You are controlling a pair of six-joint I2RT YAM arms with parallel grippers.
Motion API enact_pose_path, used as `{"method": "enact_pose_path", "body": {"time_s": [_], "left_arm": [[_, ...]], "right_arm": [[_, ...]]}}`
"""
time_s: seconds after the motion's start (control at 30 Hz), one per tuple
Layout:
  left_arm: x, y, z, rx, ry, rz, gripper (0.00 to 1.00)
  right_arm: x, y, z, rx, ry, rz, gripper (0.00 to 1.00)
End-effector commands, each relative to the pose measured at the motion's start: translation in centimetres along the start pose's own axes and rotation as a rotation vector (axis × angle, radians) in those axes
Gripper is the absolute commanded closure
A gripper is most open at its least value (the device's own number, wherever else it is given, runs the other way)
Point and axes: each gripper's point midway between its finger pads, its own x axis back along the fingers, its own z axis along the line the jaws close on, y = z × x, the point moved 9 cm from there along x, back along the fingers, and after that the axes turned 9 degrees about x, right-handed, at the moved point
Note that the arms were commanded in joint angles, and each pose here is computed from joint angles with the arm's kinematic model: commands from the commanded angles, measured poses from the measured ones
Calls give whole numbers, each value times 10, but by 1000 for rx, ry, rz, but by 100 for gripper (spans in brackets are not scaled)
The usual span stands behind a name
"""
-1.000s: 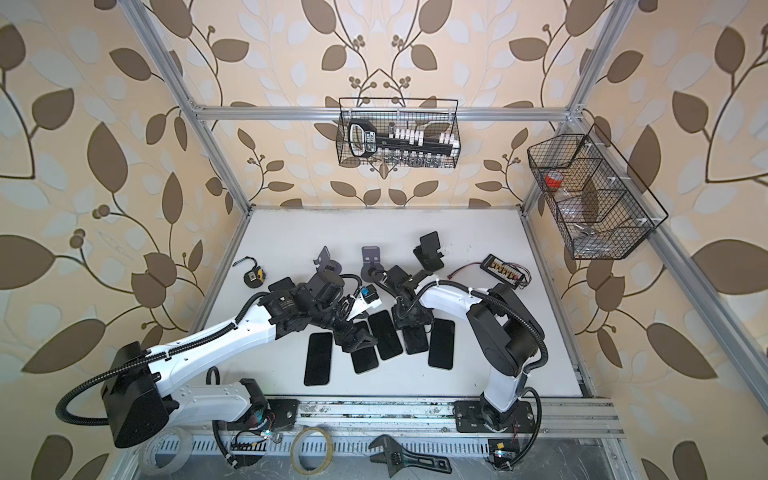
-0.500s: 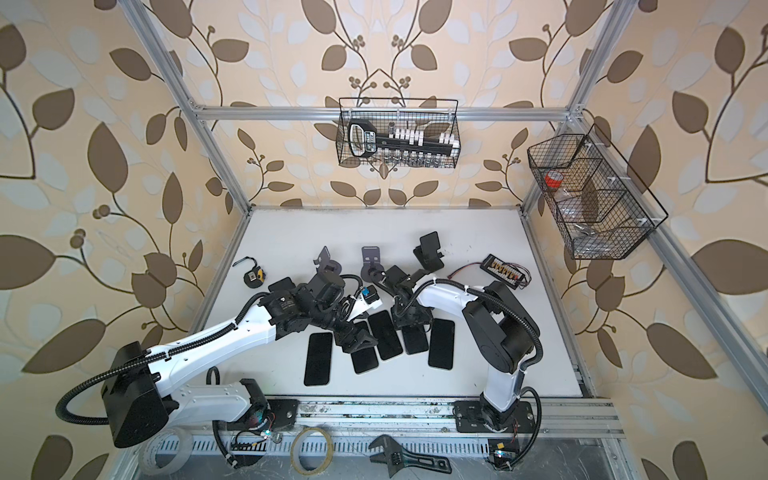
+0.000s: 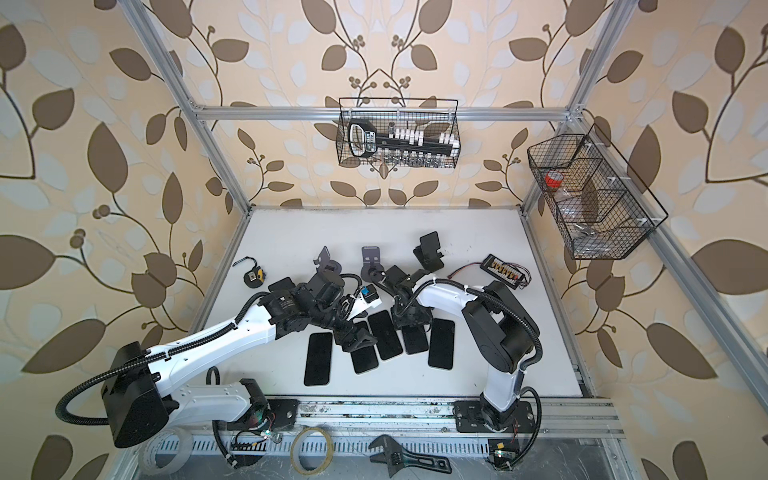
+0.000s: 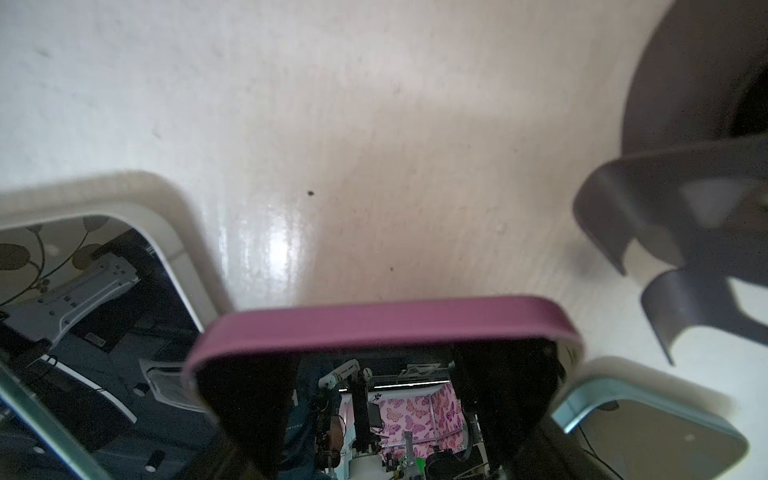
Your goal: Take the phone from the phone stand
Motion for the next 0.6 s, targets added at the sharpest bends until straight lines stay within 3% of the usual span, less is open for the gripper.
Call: {"method": "enact_pose_path", "body": {"time_s": [0.0, 0.57], "left_arm": [[8, 12, -8, -36, -13, -32, 12], [6, 11, -8, -35, -15, -23, 13]], "right_arm": [[-3, 4, 3, 0, 1, -9, 26], [-3, 2, 3, 4, 4, -9, 22]]}}
